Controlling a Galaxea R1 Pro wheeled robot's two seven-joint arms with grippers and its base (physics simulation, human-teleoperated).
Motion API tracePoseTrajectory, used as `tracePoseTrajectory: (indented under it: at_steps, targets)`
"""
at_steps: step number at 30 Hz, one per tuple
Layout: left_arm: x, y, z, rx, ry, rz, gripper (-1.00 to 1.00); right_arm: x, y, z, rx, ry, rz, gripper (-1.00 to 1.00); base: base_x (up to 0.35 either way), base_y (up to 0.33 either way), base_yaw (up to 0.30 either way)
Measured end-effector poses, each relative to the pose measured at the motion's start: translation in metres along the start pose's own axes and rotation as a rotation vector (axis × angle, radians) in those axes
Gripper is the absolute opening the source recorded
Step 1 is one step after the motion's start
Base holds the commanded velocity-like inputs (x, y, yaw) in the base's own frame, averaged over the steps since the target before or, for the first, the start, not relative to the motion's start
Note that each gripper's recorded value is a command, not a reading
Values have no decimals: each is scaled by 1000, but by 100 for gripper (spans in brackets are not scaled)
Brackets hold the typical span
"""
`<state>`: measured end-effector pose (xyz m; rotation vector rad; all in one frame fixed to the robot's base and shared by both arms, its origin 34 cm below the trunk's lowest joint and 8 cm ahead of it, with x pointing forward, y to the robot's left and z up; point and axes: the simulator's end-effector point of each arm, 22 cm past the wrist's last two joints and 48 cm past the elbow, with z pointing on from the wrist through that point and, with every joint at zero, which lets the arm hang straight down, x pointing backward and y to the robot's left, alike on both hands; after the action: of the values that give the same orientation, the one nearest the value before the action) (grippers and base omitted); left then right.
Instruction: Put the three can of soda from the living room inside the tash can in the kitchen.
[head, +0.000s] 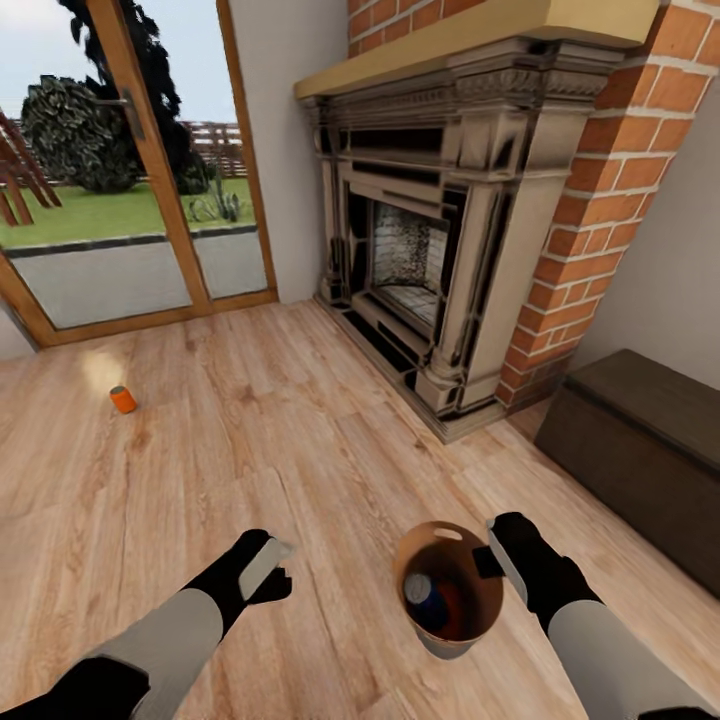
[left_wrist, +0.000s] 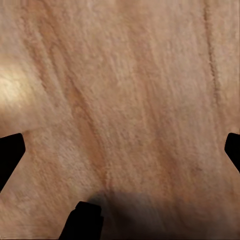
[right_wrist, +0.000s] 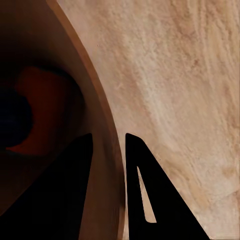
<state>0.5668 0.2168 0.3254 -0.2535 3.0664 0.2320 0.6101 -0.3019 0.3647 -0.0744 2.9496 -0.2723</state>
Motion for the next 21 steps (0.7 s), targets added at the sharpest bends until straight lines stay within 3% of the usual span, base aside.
tracePoseTrajectory:
  at_steps: [4, 11, 21]
  targets:
    - [1, 3, 2, -9, 10, -1, 100, 3, -9, 2, -7, 14, 46, -100, 0, 0, 70]
    - [3, 6, 4, -21, 10, 4, 100, 4, -5, 2, -43, 19, 65, -100, 0, 0, 13]
    - [-3, 5, 5, -15, -19, -23, 100, 5, -5, 2, -48, 17, 67, -100, 0, 0, 1]
